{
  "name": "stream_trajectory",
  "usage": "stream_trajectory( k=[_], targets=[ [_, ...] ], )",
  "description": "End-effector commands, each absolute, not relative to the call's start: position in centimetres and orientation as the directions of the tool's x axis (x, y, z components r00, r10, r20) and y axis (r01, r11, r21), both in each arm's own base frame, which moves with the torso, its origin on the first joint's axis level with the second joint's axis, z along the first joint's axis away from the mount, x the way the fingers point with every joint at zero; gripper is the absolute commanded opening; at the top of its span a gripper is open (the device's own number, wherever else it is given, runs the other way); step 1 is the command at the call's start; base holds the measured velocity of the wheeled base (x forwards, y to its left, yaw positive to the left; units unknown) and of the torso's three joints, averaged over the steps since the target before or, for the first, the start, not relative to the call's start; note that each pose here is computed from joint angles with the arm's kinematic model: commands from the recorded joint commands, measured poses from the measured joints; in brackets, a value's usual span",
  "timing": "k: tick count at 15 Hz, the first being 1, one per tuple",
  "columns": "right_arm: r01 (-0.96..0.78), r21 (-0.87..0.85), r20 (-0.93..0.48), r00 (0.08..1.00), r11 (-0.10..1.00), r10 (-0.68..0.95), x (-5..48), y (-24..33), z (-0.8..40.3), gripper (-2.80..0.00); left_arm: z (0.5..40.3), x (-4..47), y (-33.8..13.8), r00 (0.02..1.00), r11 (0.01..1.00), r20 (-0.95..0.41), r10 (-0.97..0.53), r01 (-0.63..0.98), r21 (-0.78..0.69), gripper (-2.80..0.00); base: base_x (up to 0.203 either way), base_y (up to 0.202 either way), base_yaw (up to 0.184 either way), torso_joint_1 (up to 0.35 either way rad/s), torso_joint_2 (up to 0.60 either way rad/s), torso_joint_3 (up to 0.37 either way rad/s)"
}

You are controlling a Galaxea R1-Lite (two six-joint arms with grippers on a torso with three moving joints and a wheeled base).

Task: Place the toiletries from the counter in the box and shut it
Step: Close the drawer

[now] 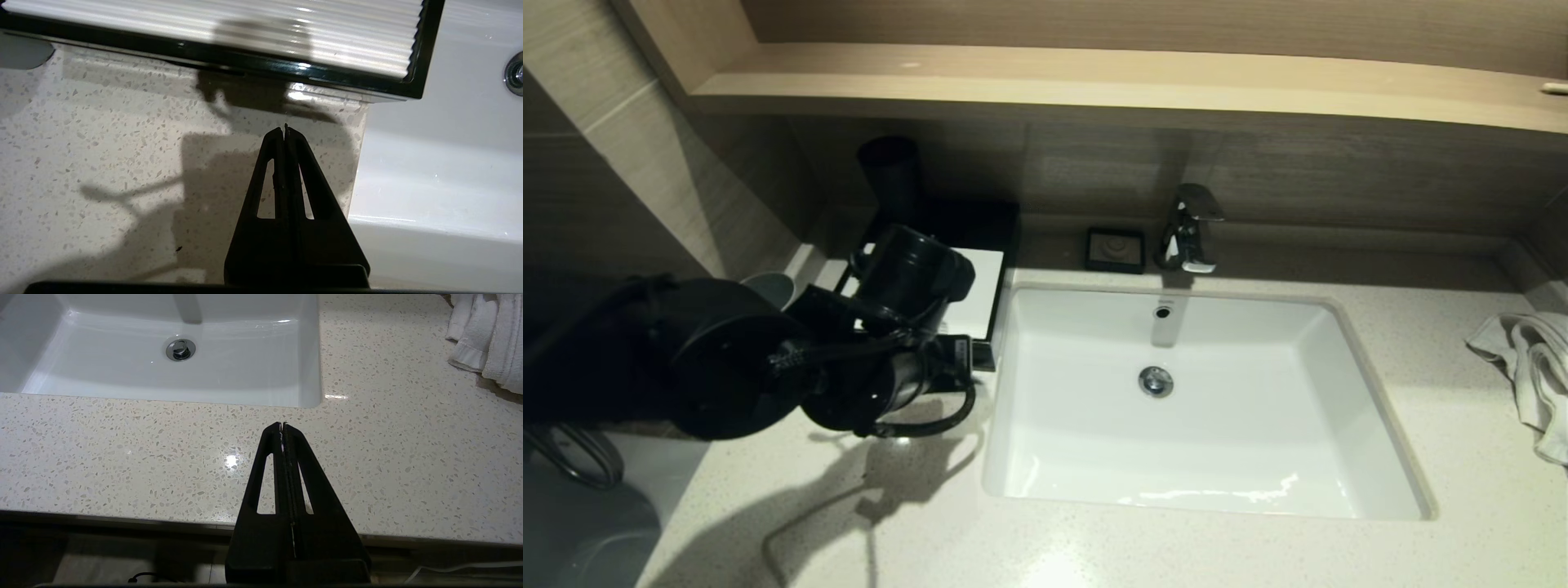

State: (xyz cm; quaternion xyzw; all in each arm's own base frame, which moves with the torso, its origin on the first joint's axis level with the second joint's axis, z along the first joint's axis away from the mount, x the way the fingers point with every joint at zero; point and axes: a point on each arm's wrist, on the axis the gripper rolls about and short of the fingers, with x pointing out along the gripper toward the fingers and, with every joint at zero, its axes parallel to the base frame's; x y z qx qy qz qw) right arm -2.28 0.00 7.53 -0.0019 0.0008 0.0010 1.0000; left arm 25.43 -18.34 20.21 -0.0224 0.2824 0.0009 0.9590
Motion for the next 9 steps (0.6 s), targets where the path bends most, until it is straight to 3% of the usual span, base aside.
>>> stream_trajectory(
  k=[1,9],
  targets=[
    [-0.002,-0.005,-0.002,1.000,1.000,0.002,-2.3,0.0,7.5,-2.80,21.1,23.7,-17.0,0.847,0.999,-0.532,-0.014,-0.016,-0.051,-2.80,0.000,0.000,0.000,0.000,0.00,0.000],
    [-0.002,-0.005,-0.002,1.000,1.000,0.002,-2.3,0.0,7.5,-2.80,23.5,19.2,-12.6,0.887,0.994,-0.462,-0.019,-0.031,-0.100,-2.80,0.000,0.000,0.000,0.000,0.00,0.000]
  ],
)
